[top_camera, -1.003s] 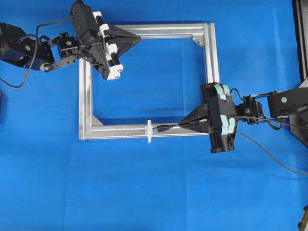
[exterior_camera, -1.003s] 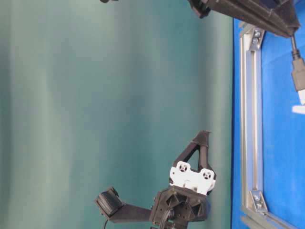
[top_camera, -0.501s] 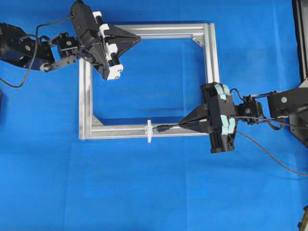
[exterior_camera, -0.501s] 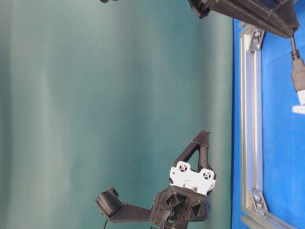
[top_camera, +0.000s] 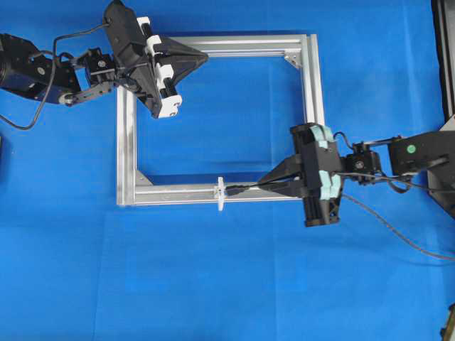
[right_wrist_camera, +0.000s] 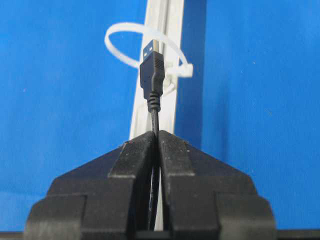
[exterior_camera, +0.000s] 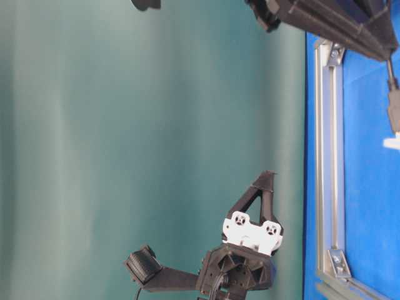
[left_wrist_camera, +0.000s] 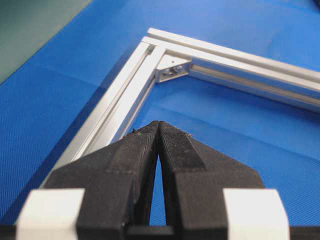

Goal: Insert the wire through the string loop located in the center.
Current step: 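Push the USB plug through the zip-tie loop with the right gripper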

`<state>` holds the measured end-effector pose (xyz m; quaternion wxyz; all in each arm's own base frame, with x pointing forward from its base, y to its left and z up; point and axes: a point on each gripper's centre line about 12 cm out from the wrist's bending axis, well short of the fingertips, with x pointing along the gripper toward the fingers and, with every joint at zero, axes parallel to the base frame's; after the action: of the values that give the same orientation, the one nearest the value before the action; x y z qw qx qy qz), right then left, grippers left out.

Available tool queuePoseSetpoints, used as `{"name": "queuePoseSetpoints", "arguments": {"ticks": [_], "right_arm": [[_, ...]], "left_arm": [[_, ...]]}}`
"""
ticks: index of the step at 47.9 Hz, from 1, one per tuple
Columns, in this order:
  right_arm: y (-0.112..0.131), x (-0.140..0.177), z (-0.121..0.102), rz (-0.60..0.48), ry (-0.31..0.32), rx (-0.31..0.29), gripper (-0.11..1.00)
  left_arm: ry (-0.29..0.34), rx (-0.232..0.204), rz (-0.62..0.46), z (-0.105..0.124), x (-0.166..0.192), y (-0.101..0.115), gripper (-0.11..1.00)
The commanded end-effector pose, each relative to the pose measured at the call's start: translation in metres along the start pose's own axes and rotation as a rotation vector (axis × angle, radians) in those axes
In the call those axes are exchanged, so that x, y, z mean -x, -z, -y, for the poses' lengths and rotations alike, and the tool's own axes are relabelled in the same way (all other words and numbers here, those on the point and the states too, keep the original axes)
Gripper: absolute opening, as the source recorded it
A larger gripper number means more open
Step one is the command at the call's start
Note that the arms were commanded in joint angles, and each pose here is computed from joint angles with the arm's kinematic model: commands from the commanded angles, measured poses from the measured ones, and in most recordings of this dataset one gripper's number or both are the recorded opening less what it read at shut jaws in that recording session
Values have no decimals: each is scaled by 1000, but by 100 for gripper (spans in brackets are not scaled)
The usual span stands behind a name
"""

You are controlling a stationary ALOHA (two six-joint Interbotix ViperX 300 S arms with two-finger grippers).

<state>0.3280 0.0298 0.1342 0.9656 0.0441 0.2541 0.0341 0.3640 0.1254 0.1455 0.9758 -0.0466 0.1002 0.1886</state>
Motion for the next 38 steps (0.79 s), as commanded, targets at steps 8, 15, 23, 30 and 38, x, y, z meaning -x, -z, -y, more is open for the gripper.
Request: {"name": "queuePoseSetpoints", "arguments": {"ticks": [8,15,23,30,38], "right_arm": [[-20,-21,-1,44,-3,-2,-2],[-27,-36,-2,54,-4,-3,-2],[-33,-46,-2,63,-4,-2,-2],[-34,-51,-2,64,-4,-4,-2],[-33,-51,-2,61,-3,-4,-2]], "left_arm": [[6,-1,47,1,1,-16,0],[7,-1,47,2,1,-16,0],[7,5,53,2,1,-17,0],[8,7,55,2,1,-17,0],[7,9,53,2,1,-16,0]]}}
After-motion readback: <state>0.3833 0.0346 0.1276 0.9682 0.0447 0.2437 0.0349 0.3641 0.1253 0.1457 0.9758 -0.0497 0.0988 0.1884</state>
